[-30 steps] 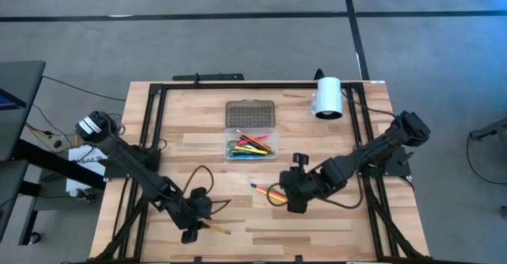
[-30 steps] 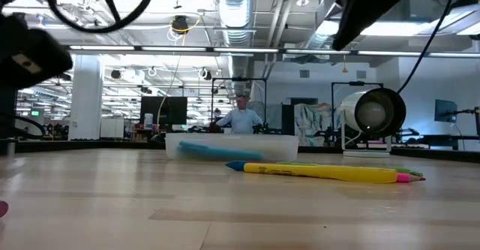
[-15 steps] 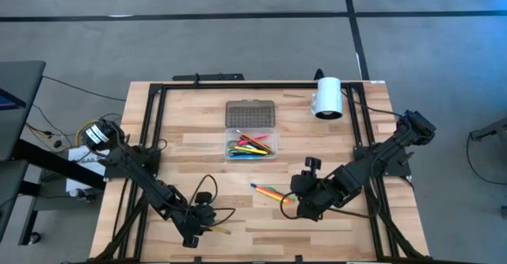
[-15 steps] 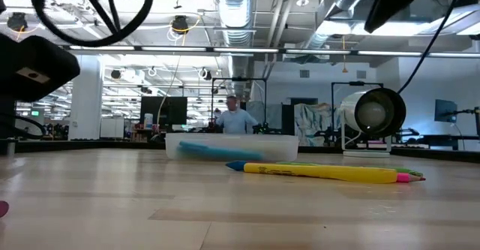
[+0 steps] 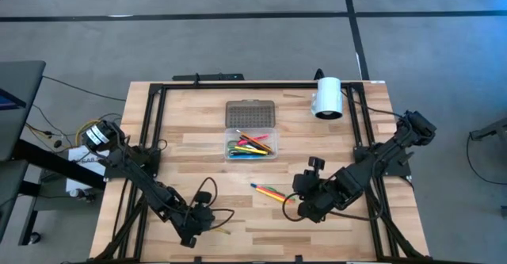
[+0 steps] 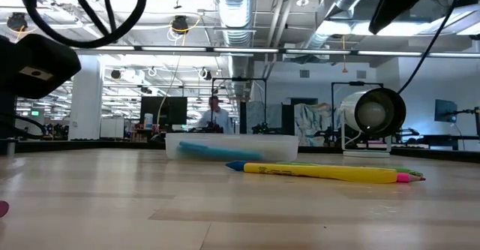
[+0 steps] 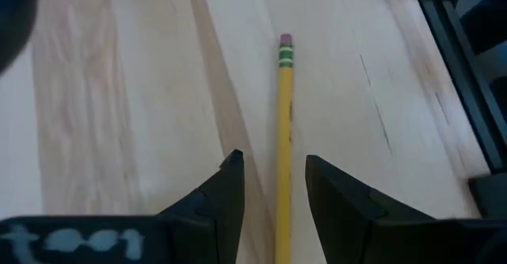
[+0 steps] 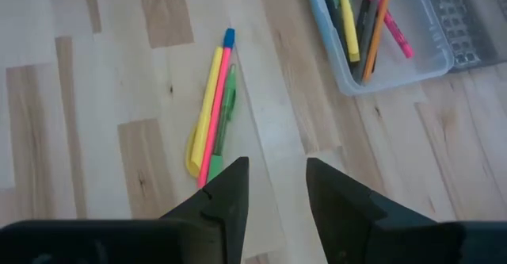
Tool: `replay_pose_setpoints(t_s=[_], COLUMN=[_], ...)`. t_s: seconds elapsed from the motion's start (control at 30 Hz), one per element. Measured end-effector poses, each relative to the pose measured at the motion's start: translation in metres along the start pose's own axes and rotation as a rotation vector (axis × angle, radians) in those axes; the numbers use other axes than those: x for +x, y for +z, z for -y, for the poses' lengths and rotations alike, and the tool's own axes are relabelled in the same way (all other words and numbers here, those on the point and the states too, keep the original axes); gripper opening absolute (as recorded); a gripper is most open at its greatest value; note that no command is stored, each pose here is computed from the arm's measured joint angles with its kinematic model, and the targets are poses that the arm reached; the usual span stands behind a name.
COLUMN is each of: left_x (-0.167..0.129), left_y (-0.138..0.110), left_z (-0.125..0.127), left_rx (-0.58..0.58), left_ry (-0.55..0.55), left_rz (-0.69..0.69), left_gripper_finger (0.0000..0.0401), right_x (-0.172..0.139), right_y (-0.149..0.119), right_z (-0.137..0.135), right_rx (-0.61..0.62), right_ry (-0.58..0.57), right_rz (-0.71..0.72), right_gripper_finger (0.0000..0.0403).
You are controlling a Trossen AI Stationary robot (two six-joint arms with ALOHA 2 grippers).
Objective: Pick & place school supplies into a supply box
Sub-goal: Put the yellow pencil into the supply box
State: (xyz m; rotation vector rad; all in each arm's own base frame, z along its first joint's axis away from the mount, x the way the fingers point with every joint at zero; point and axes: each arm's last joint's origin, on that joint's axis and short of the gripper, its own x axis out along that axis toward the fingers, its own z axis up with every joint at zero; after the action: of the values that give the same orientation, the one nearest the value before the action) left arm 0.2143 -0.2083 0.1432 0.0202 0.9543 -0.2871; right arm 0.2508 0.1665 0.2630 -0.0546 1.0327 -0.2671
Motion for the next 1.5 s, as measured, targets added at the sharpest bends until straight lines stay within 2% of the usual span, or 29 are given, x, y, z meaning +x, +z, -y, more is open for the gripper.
replay_pose_setpoints(t_s=[0.57,0.8,1.0,1.17,1.3,1.5], left_x=[0.002,0.022,0.027,0.027,0.026,0.026], left_y=[-0.002,-0.008,-0.008,-0.010,-0.013,-0.017], left_z=[0.001,0.004,0.002,0.000,-0.002,-0.003], left_rx=[0.065,0.044,-0.048,-0.045,-0.075,-0.112], left_ry=[-0.043,-0.078,0.003,0.022,0.050,0.062], left_rz=[-0.015,-0.038,-0.034,-0.068,-0.103,-0.137], left_gripper_finger=[0.0123,0.0123,0.0123,0.0122,0.0104,0.0050], right_x=[0.000,-0.001,-0.004,-0.004,-0.004,-0.004], right_y=[0.001,-0.002,-0.007,-0.007,-0.007,-0.007], right_z=[0.001,0.000,-0.003,-0.003,-0.003,-0.003], right_rx=[0.001,0.020,0.031,0.033,0.035,0.035], right_ry=[-0.036,-0.039,-0.041,-0.041,-0.041,-0.041], right_rz=[0.031,0.024,0.015,0.014,0.014,0.014], right_gripper_finger=[0.0121,0.0121,0.0121,0.0121,0.0121,0.0121])
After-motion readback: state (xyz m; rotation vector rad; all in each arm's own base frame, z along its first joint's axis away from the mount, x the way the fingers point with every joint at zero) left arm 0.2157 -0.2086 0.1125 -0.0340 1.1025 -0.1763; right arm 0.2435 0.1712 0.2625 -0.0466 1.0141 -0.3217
